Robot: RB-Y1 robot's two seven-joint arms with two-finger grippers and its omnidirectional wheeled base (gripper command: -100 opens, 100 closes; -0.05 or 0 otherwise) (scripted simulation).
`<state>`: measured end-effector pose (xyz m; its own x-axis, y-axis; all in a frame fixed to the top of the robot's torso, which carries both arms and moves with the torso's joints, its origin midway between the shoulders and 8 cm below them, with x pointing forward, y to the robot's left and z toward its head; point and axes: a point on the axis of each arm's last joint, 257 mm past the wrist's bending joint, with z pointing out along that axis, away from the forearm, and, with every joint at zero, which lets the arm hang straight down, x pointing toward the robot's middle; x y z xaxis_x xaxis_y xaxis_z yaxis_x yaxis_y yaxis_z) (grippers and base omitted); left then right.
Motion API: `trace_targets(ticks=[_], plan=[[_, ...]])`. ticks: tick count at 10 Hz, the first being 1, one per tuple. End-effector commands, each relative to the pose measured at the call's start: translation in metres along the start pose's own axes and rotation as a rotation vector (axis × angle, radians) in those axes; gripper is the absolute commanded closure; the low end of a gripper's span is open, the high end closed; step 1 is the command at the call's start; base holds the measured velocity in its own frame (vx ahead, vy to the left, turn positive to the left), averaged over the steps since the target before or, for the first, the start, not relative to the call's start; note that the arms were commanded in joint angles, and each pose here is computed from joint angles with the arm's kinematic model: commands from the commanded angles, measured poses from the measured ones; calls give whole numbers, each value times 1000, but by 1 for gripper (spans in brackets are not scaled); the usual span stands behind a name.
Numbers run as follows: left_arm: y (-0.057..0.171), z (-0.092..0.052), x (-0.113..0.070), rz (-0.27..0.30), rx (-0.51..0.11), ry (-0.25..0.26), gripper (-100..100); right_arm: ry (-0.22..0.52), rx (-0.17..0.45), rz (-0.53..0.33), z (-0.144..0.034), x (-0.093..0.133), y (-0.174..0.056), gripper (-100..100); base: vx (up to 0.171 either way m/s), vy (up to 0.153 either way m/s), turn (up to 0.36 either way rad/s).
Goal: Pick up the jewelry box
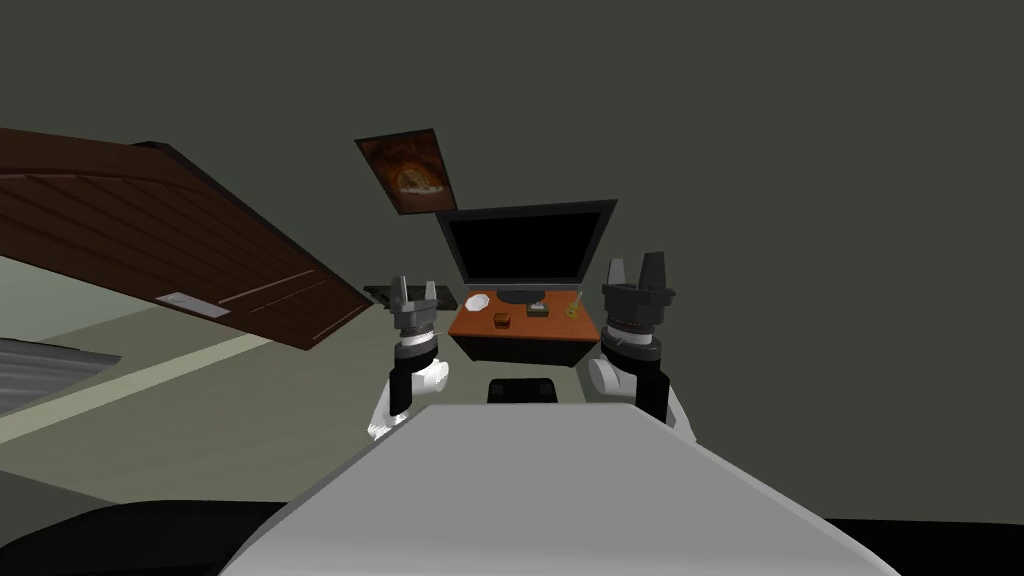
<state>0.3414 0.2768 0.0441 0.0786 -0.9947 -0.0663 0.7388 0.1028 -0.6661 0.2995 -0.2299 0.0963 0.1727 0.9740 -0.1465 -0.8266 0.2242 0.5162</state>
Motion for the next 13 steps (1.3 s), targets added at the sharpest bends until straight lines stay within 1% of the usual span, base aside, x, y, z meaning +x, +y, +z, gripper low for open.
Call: trace_targets(ticks=[1,3,4,5,6,8,9,10,11,12,13], plan=[[24,-3,2,-5,-53,17,-100,0,0,0,0,0,0,0,-4,-49,-7],[55,-10,3,-9,-119,33,-100,0,0,0,0,0,0,0,-2,-60,-16],[58,-12,3,-8,-127,32,-100,0,0,0,0,0,0,0,-1,-43,1],[74,-15,3,-10,-161,38,-100,0,0,0,0,0,0,0,-1,-37,-13],[76,-17,3,-9,-167,38,-100,0,0,0,0,0,0,0,-5,-25,-5],[106,-25,3,-10,-234,47,-100,0,0,0,0,0,0,0,-2,-40,-13],[114,-30,2,-9,-252,45,-100,0,0,0,0,0,0,0,2,-43,-3],[127,-33,2,-9,-281,49,-100,0,0,0,0,0,0,0,5,-43,-10],[133,-37,0,-8,-297,48,-100,0,0,0,0,0,0,0,4,-33,-5],[147,-41,0,-7,-328,50,-100,0,0,0,0,0,0,0,9,-34,-6],[152,-46,-1,-6,-342,48,-100,0,0,0,0,0,0,0,5,-29,-7]])
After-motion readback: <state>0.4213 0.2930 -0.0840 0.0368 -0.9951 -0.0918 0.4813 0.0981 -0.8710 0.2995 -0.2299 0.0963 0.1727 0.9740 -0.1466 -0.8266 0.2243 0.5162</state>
